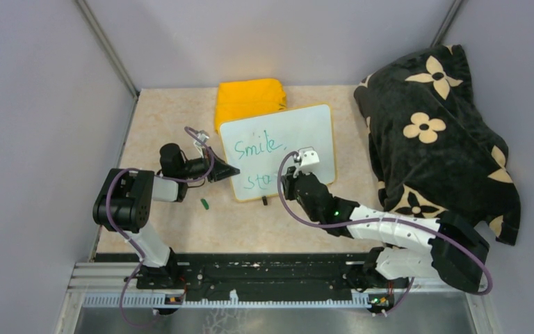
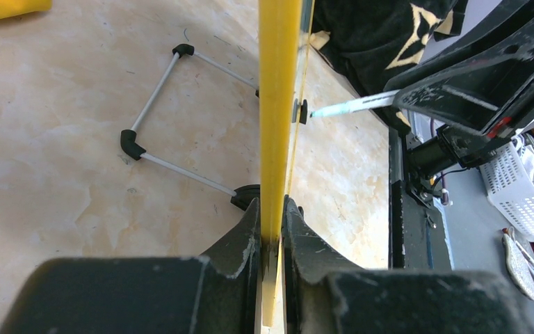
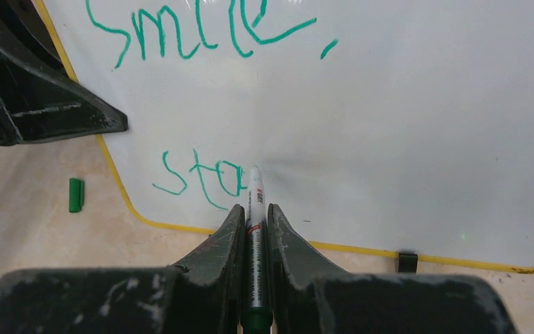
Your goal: Write a sentence on the whiteboard
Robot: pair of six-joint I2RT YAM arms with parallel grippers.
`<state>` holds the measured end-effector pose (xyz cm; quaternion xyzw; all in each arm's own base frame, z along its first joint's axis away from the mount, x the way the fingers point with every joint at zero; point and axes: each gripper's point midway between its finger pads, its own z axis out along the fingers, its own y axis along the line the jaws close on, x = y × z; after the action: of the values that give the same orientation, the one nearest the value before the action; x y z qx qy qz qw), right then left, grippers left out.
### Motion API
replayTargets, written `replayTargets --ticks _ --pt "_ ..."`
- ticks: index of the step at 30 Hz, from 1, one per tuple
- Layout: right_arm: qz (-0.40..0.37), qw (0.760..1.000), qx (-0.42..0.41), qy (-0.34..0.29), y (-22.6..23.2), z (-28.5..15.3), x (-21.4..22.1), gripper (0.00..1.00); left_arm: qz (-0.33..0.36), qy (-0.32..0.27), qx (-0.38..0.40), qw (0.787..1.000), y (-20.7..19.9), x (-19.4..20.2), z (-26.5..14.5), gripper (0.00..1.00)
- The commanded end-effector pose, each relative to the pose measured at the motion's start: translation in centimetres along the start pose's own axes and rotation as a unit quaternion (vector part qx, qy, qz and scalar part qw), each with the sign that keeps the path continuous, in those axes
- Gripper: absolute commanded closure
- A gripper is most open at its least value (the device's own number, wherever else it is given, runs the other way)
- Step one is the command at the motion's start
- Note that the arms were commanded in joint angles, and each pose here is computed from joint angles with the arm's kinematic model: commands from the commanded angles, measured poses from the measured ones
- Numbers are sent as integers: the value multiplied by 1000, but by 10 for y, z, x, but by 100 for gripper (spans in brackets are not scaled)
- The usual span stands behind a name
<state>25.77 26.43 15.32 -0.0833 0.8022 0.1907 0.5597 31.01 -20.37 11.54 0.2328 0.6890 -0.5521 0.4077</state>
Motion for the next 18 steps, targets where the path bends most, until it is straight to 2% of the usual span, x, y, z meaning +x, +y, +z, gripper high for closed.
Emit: replayTargets --ticks 1,18 --pt "9 999 11 -48 -3 -4 -35 100 -17 8 -29 999 12 11 1 100" --pt "4 999 -7 -53 15 9 -45 100 -17 10 -29 999 13 12 1 100"
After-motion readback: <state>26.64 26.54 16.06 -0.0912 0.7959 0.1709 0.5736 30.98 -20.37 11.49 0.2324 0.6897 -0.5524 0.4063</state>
